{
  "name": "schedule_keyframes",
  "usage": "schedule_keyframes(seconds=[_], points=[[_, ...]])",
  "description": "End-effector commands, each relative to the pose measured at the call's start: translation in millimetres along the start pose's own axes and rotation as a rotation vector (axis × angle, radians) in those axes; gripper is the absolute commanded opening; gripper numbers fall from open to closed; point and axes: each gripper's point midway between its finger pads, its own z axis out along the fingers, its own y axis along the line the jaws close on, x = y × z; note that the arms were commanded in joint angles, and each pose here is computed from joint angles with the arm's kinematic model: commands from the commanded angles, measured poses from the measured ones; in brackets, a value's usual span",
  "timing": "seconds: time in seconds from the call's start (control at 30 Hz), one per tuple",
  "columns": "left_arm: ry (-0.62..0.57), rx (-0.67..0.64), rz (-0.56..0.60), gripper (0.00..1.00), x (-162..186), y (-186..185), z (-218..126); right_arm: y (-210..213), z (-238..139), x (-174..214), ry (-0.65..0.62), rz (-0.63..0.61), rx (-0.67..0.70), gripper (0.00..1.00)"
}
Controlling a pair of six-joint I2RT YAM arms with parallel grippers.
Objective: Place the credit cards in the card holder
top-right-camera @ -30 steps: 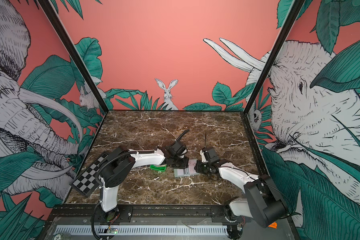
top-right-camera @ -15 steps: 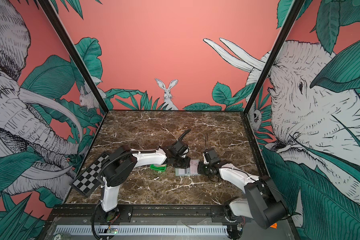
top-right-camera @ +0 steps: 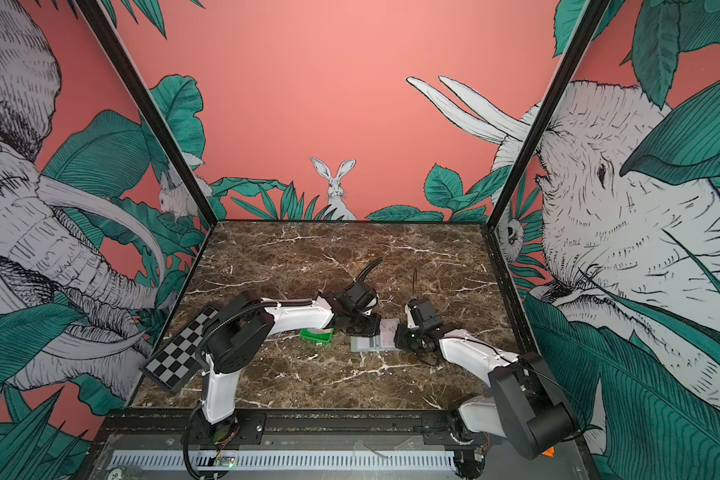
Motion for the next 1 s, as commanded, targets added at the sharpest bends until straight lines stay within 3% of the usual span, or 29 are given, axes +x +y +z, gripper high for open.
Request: schedule_keyframes(seconds=[0.0, 0.97], points=[[0.013, 0.004, 0.003, 0.05, 6.7, -4.5, -2.9, 7.9, -7.0, -6.6, -0.04, -0.023, -0.031, 0.17], [-0.058, 0.067, -0.007, 0.05, -0.5, -24.4, -36.0, 38.7, -21.7, -12.3, -0.063, -0.1, -0.137, 0.17]])
